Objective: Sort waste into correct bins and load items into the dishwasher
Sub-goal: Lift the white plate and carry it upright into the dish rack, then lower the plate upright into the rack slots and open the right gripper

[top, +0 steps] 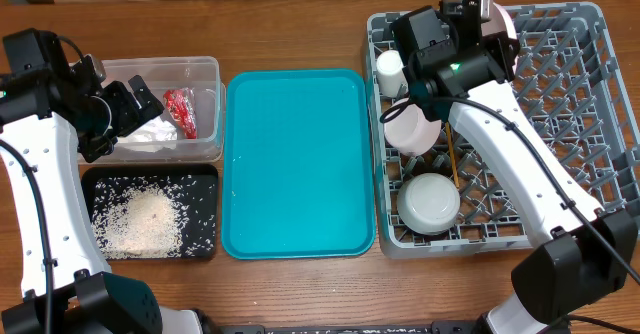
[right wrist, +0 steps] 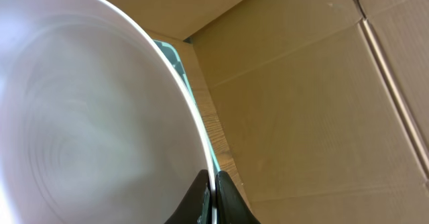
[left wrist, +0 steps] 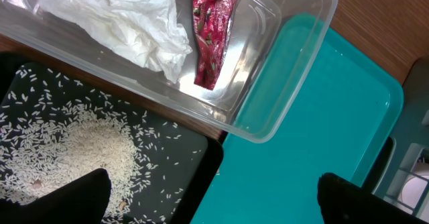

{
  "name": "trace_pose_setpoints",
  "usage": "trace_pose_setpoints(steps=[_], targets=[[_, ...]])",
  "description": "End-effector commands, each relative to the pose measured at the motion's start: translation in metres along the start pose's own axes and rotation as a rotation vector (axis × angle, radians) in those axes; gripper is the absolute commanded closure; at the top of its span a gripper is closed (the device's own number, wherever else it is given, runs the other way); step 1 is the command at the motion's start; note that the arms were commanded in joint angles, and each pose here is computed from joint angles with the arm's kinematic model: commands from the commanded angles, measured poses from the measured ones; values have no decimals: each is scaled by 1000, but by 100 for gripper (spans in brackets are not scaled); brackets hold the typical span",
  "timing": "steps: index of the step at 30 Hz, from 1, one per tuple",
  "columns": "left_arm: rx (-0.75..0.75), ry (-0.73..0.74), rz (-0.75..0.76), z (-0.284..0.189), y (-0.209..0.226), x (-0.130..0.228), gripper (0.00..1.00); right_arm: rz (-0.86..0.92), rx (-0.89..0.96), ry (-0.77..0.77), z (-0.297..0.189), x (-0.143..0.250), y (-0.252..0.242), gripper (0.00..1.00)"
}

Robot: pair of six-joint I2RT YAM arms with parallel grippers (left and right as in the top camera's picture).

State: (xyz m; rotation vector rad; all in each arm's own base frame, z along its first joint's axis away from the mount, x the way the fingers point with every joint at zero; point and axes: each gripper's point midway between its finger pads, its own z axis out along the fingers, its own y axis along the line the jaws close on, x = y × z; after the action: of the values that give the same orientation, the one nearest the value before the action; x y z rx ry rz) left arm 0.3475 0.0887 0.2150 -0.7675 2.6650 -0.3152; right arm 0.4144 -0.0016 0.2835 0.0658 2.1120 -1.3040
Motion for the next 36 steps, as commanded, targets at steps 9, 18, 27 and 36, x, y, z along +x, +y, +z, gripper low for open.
trace_pose_setpoints(steps=[9, 18, 27, 36], targets=[[3, -29, 23, -8, -4, -3, 0, 49, -40, 21, 3, 11, 13, 96], [3, -29, 23, -8, -4, -3, 0, 88, -81, 51, 2, 19, 20, 96], [3, -29, 23, -8, -4, -3, 0, 62, -75, 61, 6, 29, 28, 96], [3, -29, 23, -8, -4, -3, 0, 73, -68, 53, 10, 33, 37, 95]])
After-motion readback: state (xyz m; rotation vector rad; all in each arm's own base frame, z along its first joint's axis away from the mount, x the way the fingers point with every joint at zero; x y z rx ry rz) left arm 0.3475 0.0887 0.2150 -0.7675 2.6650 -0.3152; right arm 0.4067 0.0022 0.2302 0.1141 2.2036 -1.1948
